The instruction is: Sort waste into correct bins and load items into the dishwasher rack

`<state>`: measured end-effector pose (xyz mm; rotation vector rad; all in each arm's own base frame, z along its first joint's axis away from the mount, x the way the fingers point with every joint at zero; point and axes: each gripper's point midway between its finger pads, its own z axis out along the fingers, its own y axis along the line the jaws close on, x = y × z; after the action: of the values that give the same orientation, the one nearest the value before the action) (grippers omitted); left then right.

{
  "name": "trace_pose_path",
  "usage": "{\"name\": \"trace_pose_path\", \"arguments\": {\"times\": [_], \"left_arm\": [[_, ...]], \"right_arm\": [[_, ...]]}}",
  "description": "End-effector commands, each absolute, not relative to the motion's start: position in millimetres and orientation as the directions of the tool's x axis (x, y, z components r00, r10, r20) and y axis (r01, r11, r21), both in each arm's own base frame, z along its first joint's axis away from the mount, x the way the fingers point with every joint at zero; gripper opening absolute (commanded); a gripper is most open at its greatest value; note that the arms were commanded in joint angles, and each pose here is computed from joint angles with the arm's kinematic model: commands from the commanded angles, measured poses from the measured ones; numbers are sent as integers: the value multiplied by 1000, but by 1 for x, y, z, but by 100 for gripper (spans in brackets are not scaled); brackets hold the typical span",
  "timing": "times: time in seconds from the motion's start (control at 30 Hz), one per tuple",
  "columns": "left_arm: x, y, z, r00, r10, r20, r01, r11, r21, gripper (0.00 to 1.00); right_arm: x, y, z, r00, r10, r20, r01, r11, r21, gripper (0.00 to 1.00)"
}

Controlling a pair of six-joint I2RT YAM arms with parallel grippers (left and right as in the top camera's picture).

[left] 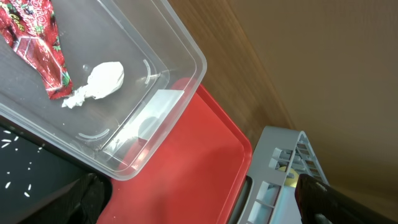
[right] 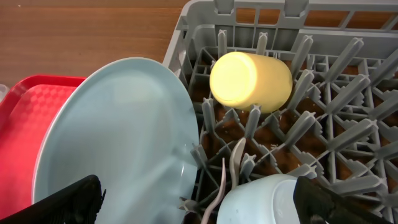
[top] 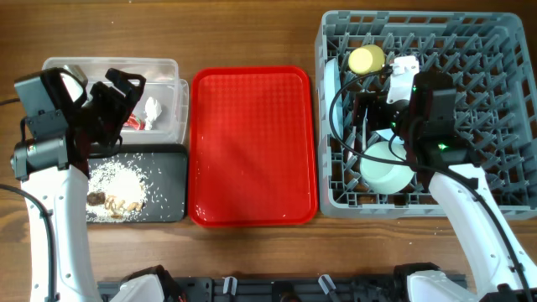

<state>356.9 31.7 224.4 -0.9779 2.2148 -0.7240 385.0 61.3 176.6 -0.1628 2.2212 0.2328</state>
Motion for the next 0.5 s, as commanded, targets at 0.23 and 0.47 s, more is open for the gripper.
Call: {"name": "trace_pose_path", "arguments": {"times": [0.23,0.47], "left_arm": [[358,32,229,-544,-779,-312,-437,580,-687,100],[358,32,229,-544,-779,-312,-437,580,-687,100]], "right_arm": [[379,57,224,-510,-44,-859,-203,977,71,100],[353,54,273,-397,-34,-917,-211,976,55,100]]}}
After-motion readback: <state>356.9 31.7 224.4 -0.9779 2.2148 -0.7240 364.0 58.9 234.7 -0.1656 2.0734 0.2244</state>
